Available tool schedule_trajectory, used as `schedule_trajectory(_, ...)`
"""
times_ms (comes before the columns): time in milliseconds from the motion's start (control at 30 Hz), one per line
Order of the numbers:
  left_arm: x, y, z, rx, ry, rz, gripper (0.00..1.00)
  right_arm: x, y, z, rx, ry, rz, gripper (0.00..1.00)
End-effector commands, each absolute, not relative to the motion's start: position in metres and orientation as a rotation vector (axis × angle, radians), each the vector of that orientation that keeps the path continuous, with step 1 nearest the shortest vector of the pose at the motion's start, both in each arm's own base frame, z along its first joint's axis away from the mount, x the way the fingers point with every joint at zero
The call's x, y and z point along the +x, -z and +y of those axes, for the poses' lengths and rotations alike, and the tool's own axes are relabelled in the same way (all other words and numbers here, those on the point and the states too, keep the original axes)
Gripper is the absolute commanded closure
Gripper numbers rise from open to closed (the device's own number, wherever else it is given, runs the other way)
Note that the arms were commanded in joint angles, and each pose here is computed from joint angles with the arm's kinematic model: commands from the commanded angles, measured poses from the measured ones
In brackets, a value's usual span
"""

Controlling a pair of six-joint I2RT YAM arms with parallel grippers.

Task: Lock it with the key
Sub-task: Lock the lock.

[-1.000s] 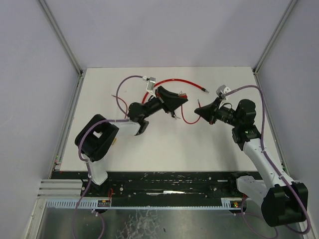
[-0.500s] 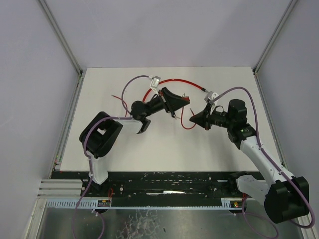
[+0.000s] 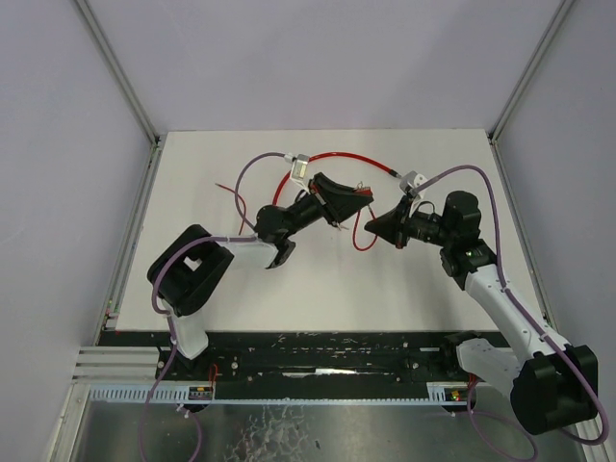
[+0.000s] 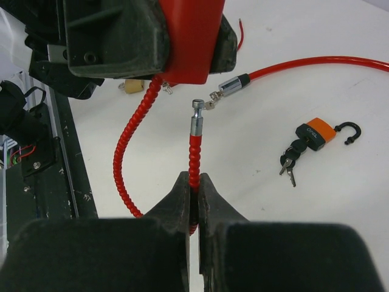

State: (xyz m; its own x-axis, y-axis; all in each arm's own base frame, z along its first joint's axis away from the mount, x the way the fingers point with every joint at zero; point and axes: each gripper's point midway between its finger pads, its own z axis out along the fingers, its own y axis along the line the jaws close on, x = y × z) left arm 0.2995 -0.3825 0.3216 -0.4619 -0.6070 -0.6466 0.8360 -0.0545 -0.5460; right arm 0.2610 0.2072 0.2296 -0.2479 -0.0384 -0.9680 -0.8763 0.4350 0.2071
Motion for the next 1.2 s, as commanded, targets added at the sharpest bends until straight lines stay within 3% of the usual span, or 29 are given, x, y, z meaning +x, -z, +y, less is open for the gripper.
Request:
schedule_trajectory(0,0.299,-0.342,-0.371,0.273,1.661,1.015,1.0,0.249,-0.264,0.217,-0.872,-1.024,1.491,1.0)
schedule_trajectory(1167,0.29,-0.333,-0.388,0.303,1.679,1.026,1.0,0.252,-0.276,0.218,-0.817,-1.065,1.475,1.0)
